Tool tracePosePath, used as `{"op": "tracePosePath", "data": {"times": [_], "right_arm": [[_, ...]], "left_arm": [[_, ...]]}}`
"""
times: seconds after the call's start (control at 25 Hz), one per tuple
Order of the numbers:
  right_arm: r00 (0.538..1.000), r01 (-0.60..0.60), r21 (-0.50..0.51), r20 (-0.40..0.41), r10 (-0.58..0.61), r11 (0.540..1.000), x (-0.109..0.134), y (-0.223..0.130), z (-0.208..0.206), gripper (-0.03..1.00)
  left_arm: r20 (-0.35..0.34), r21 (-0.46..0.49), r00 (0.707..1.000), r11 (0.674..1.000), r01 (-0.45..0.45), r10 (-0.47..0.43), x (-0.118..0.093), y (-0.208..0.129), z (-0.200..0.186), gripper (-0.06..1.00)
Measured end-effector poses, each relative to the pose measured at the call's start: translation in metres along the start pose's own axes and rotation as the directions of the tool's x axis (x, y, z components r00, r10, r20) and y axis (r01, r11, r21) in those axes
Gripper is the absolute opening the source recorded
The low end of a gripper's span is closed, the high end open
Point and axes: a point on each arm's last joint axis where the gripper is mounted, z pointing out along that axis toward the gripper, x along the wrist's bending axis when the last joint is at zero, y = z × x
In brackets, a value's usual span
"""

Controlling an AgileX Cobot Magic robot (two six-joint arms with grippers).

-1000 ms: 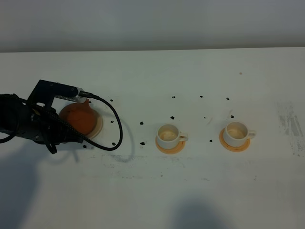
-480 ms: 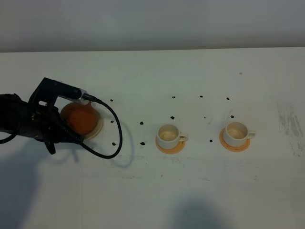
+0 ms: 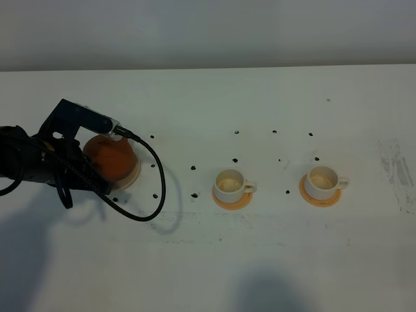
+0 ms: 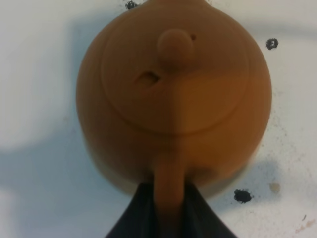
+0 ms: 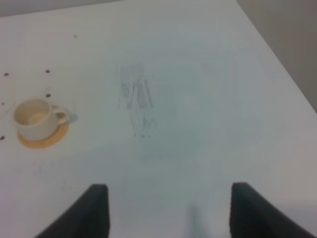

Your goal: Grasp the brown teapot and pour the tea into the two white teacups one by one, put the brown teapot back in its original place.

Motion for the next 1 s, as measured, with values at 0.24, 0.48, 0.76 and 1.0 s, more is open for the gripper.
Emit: {"op": "tracePosePath", "data": {"times": [0.24,0.48,0.76,1.0], "right_arm": [[1.0,0.0,0.0,0.0,0.0,1.0,0.0,0.0,0.0,0.51],[1.0,0.0,0.0,0.0,0.0,1.0,0.0,0.0,0.0,0.51],[1.0,0.0,0.0,0.0,0.0,1.0,0.0,0.0,0.0,0.51],[1.0,0.0,0.0,0.0,0.0,1.0,0.0,0.0,0.0,0.51]], "left_arm": [[-0.015,-0.042,0.998,0.998,-0.055,0.054,-0.003,0.005,0.0,0.08],[-0.019,-0.088,0.993,0.989,-0.118,0.117,-0.013,0.012,0.0,0.08],[-0.031,-0.166,0.981,0.967,-0.196,0.193,-0.028,0.023,-0.014,0.08],[-0.037,-0.225,0.972,0.946,-0.234,0.232,-0.039,0.032,-0.031,0.08]]}}
